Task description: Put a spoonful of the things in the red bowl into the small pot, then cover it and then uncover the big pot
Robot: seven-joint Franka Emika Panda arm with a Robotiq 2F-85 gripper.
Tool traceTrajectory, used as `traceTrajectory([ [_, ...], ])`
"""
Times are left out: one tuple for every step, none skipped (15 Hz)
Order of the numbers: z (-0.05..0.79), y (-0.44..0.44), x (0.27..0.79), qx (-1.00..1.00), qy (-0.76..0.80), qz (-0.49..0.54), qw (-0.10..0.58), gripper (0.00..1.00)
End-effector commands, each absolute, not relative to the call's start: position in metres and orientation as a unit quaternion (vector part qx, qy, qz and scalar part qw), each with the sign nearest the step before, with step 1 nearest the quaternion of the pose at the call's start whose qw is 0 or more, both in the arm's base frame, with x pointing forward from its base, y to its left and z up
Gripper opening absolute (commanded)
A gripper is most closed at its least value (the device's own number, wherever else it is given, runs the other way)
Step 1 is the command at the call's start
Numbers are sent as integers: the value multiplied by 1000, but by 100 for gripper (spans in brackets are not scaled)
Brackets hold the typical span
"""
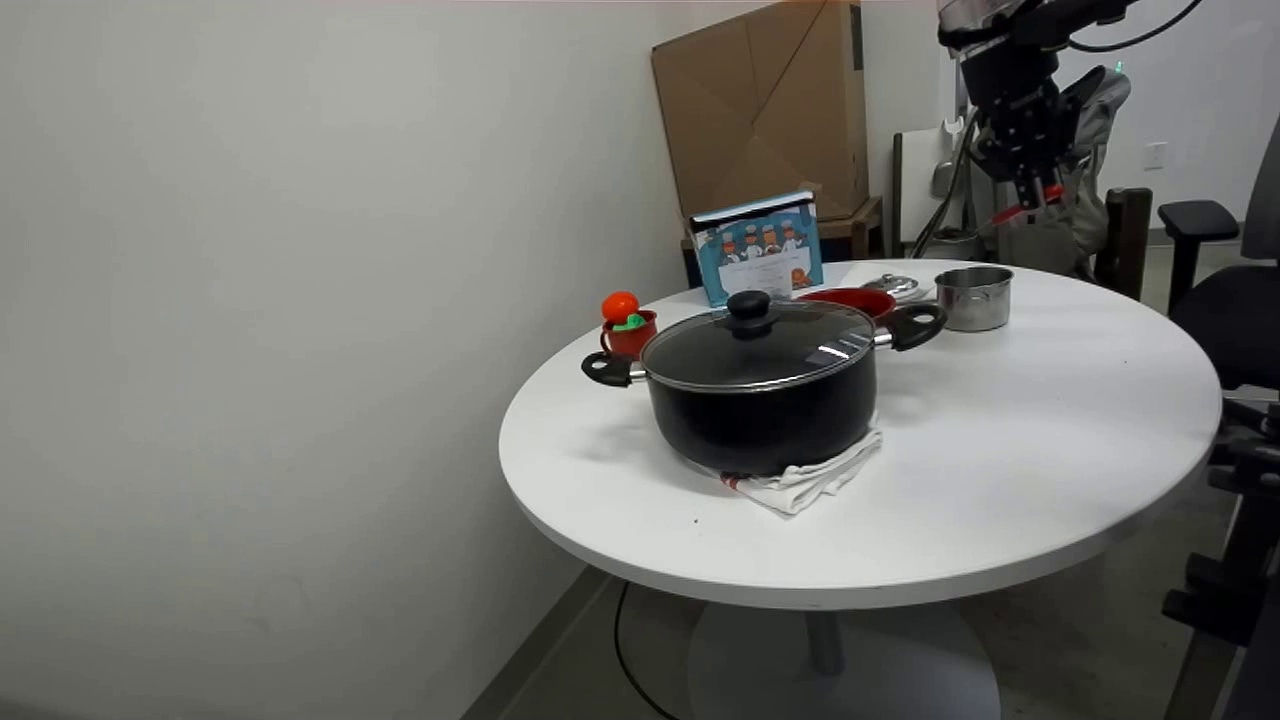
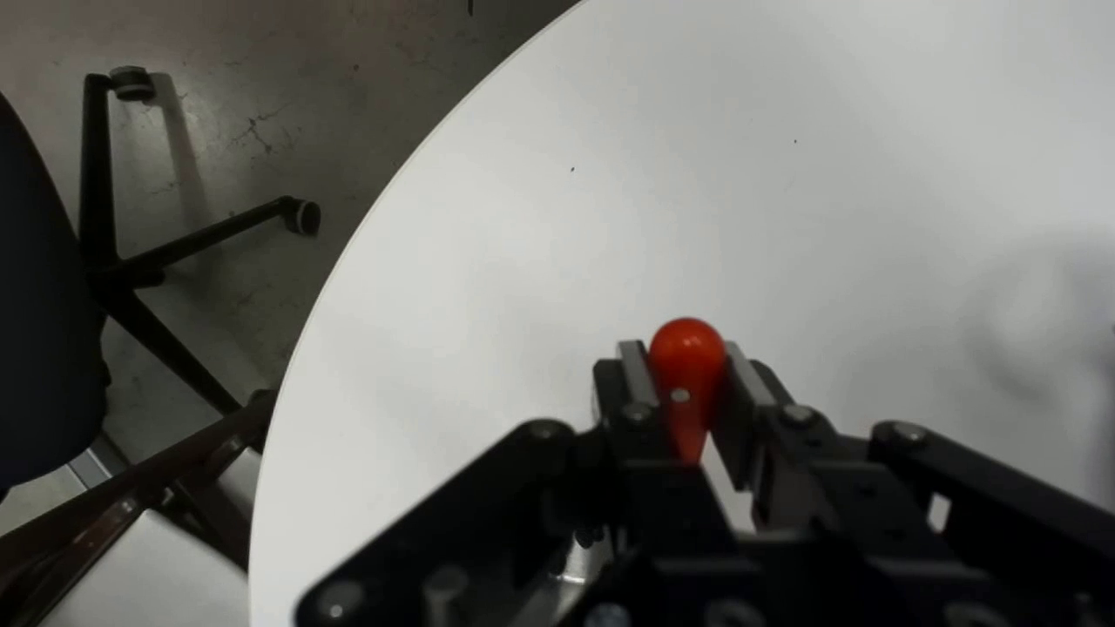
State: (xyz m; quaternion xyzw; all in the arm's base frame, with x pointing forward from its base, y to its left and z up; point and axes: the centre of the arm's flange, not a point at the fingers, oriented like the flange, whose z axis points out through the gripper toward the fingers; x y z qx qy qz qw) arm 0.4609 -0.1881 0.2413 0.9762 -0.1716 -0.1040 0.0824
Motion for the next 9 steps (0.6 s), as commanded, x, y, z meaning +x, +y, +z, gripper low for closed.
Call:
traceTrajectory([
  [235, -200, 475, 972, -184, -123, 75, 11],
  [231, -202, 476, 971, -186, -128, 74, 11],
  [230, -205, 477, 970, -189, -132, 72, 11],
  [227, -207, 479, 969, -192, -138, 70, 11],
  [225, -210, 480, 968, -196, -145, 66, 11],
  [223, -213, 481, 966, -200, -150, 63, 11],
  [220, -215, 482, 965, -204, -157, 60, 11],
  [218, -217, 483, 963, -207, -163, 57, 11],
  [215, -218, 484, 962, -210, -169, 53, 11],
])
